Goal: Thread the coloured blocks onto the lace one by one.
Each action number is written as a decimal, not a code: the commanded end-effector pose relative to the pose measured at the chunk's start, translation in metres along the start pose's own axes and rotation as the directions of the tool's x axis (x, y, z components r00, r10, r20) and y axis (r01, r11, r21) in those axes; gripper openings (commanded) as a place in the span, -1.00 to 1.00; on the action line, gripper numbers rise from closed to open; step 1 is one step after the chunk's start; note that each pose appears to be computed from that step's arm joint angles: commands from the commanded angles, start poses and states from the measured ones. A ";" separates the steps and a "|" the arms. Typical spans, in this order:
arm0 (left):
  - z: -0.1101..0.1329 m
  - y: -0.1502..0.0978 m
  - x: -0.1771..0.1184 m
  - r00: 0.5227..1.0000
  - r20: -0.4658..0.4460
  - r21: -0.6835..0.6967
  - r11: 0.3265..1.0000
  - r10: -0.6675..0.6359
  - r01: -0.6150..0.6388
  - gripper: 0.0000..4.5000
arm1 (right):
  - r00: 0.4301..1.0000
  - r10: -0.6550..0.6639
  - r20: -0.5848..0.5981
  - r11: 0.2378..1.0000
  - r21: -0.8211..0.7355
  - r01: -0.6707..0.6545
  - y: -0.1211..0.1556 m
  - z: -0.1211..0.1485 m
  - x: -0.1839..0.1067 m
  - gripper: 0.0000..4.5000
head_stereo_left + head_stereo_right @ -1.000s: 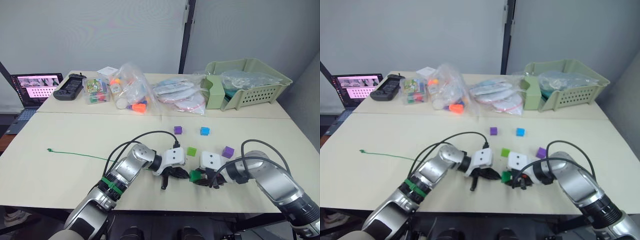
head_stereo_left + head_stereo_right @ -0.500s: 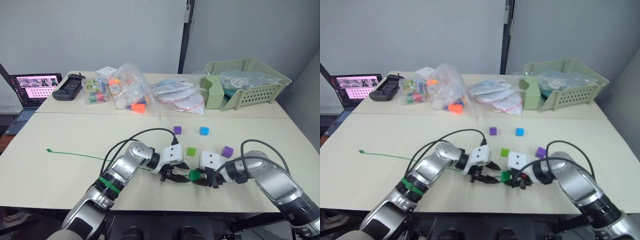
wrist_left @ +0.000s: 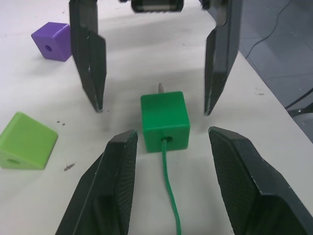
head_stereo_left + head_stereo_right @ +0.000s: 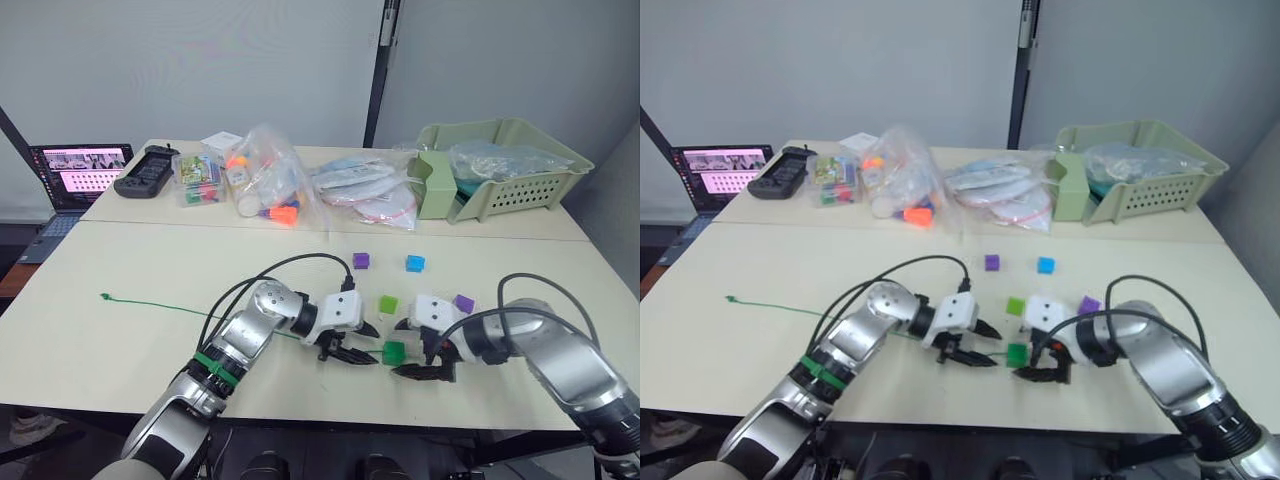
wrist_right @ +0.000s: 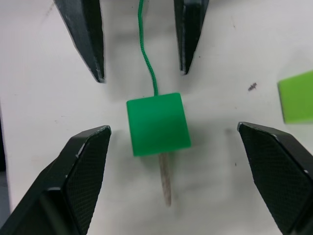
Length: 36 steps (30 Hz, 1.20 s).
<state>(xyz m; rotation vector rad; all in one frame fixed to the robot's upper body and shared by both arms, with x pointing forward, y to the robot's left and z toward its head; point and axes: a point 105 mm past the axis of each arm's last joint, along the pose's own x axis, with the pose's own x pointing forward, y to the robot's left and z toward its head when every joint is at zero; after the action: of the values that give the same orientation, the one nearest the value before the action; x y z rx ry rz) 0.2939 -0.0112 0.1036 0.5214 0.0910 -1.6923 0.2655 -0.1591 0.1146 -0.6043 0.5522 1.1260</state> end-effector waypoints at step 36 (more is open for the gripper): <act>0.001 0.004 0.034 0.997 -0.022 0.011 0.998 0.068 -0.068 -0.48 | 0.994 -0.106 -0.027 0.990 -0.093 0.104 -0.006 -0.004 -0.009 1.00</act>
<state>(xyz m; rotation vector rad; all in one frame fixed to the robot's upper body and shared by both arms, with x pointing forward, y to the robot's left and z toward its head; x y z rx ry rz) 0.2954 -0.0393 0.0841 0.5216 0.1217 -1.6066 0.2652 -0.1713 0.1161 -0.6896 0.5148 1.0303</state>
